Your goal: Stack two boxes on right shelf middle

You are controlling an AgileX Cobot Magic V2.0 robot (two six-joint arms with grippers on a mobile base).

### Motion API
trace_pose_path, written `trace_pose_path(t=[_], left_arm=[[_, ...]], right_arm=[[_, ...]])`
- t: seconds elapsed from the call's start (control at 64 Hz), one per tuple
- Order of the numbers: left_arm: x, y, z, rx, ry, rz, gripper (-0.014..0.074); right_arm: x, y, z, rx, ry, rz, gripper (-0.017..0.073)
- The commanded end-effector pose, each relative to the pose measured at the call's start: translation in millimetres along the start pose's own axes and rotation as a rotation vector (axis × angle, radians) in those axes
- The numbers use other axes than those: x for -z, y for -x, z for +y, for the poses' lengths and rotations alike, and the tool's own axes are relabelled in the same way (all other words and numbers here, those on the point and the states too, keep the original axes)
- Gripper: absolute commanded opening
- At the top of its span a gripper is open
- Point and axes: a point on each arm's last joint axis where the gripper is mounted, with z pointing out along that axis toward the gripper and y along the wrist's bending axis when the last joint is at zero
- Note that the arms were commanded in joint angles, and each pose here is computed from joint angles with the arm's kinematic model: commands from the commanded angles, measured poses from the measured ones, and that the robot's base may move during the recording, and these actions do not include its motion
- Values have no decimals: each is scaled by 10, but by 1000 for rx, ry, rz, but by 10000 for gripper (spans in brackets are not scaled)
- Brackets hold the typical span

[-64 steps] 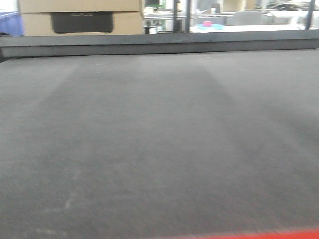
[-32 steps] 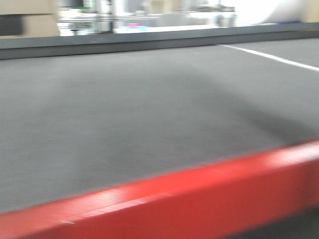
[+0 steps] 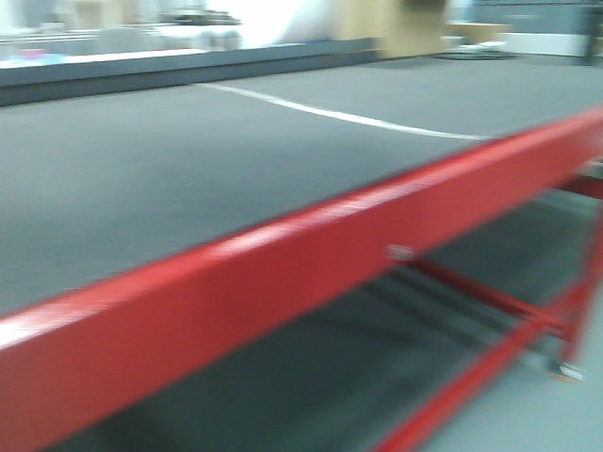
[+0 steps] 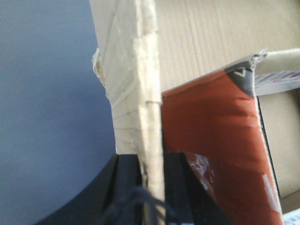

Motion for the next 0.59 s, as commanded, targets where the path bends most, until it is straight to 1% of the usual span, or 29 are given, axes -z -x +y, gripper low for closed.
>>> trace_pose_path(t=[0.0,0.109,0.578], left_arm=[[106,70,-52,6,-51,-86,-111],[103,72,-43,2,-41,-89,-111],[103,72,-43,2,-41,-89,-111]], right_arm=[[70,66,8,11,1,-64,-154],[70,66,8,11,1,-64,-154],[70,66,8,11,1,-64,-154]])
